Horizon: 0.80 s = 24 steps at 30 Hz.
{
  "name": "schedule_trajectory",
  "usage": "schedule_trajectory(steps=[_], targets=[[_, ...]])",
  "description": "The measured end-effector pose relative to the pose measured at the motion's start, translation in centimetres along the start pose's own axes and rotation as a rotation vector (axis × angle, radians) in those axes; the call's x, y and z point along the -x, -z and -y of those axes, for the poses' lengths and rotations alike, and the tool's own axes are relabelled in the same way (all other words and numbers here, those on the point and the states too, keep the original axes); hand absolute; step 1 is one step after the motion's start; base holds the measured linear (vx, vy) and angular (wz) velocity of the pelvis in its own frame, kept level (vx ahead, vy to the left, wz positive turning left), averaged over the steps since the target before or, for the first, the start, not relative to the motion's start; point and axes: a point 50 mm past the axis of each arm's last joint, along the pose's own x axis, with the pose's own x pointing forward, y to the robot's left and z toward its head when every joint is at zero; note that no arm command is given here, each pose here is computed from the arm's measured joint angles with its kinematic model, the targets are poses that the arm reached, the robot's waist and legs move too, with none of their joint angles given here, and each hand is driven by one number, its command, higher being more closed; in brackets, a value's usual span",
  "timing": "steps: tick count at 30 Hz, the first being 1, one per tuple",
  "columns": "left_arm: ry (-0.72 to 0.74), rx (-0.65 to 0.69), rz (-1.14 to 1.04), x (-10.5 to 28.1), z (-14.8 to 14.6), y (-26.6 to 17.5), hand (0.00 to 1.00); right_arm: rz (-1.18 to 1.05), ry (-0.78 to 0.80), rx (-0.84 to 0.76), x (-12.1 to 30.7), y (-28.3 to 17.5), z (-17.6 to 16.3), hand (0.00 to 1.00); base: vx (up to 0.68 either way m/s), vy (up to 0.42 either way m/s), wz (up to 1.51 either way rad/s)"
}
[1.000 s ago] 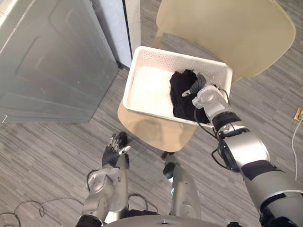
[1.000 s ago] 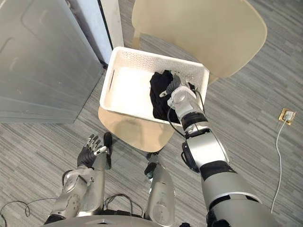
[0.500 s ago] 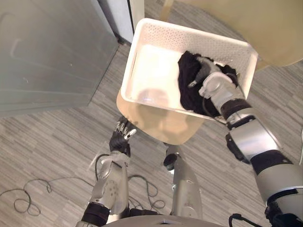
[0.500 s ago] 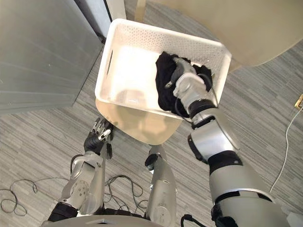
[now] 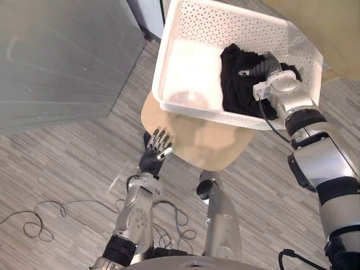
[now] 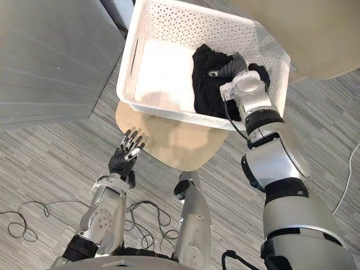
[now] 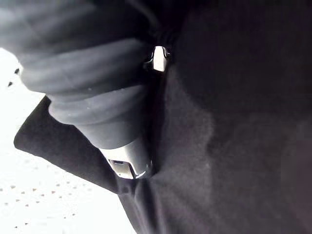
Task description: Pick up the laundry basket with both hands and put the clothes into the washing machine.
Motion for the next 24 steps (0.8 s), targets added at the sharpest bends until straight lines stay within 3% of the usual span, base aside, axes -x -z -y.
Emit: schedule_trajectory(steps=[4,8,14,24], targets=[[-0.016,0.018,0.007,0.0,-0.3,-0.2,0.0,-0.019,-0.062,-0.204,0.9,3.2,-2.5,1.0,0.03,-0.028,-0.05],[-0.044,0.017,0.012,0.1,-1.0,-0.3,0.0,-0.035,-0.112,-0.309,2.1,5.5,-4.1,1.0,0.02,-0.037,0.03],[-0.114,-0.043,-0.053,1.0,-3.4,0.2,0.0,0.002,-0.166,-0.564,6.6,9.2,-8.0,1.0,0.04,-0.033,0.03],[-0.237,-0.123,-0.151,4.4,-7.3,0.6,0.0,-0.079,-0.128,-0.755,13.8,15.0,-8.9,1.0,0.06,0.017,-0.05]])
